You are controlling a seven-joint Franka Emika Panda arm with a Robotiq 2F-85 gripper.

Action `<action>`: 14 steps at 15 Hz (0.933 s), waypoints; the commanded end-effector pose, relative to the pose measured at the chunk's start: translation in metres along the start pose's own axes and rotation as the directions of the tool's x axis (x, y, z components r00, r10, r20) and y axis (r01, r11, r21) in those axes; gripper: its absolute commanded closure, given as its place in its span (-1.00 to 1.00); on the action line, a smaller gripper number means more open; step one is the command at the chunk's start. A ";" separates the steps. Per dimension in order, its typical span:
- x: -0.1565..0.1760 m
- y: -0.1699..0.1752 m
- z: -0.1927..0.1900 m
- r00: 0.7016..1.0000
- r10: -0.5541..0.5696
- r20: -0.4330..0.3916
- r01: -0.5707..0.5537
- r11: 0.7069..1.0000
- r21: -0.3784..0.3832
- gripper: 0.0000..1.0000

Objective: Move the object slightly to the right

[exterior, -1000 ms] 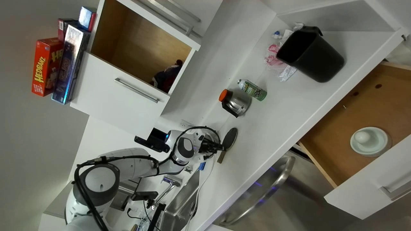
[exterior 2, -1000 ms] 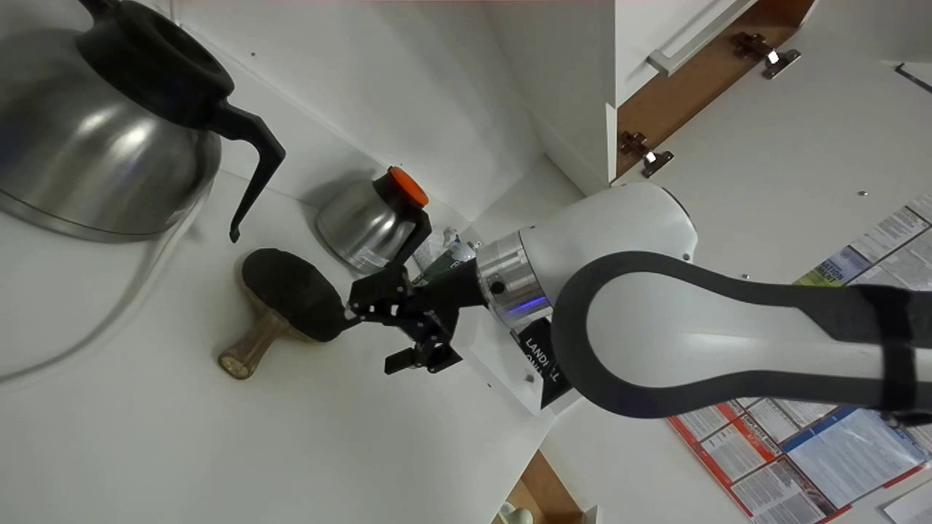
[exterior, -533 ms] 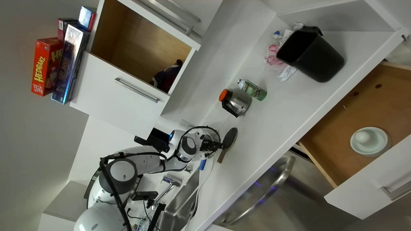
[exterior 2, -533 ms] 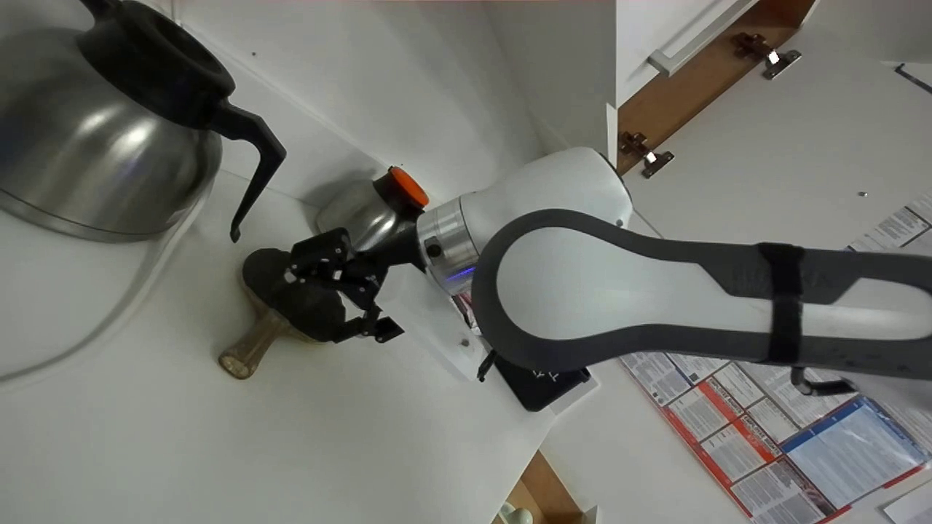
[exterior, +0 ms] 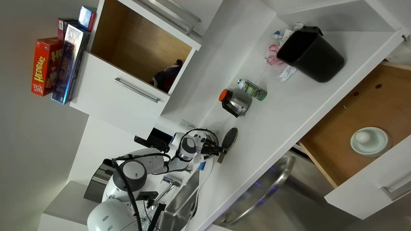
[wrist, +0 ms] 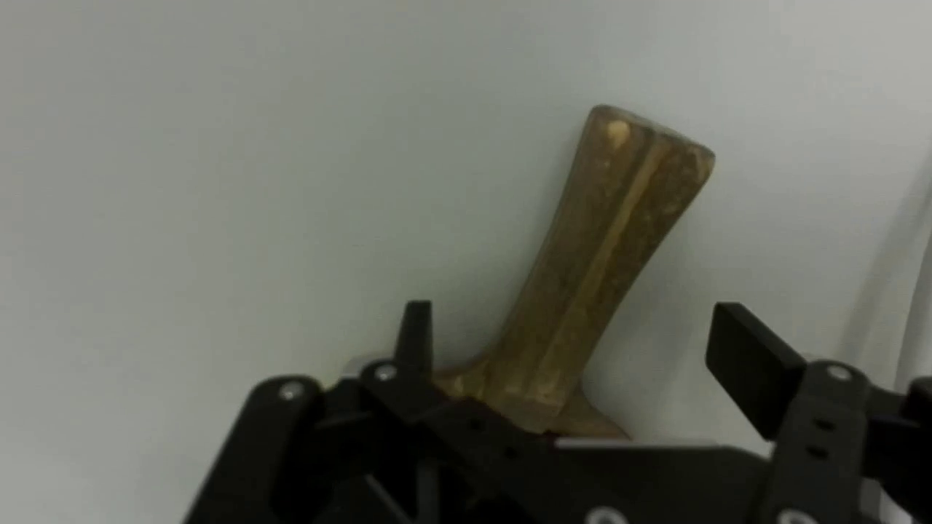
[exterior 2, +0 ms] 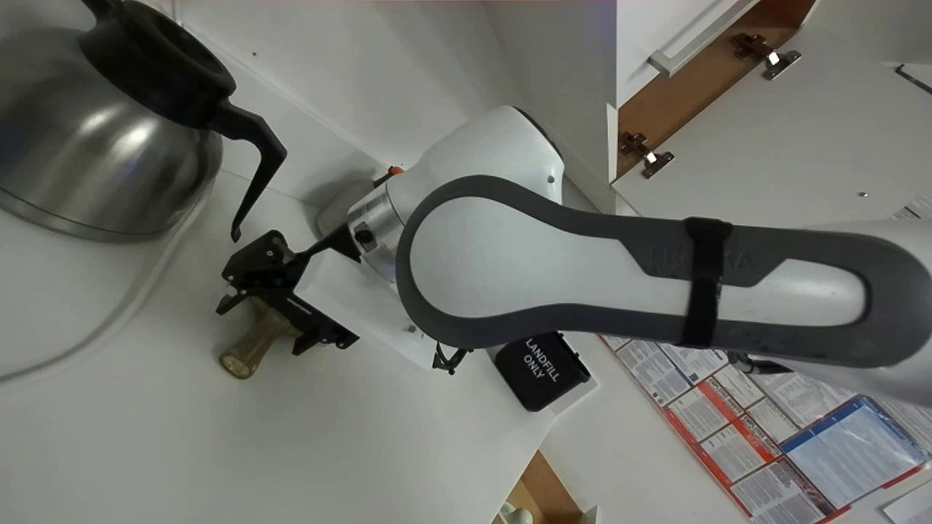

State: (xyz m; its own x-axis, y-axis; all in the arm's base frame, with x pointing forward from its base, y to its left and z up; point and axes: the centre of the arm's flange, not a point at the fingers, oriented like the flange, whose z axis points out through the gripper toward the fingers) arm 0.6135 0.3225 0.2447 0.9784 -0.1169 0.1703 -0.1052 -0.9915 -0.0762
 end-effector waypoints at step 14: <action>0.006 0.015 -0.031 1.000 -0.008 -0.016 0.007 0.998 -0.065 0.85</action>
State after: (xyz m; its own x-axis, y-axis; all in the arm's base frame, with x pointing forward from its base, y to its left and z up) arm 0.6267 0.3217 0.2522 0.9794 -0.1102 0.1691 -0.1034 -0.9935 -0.0487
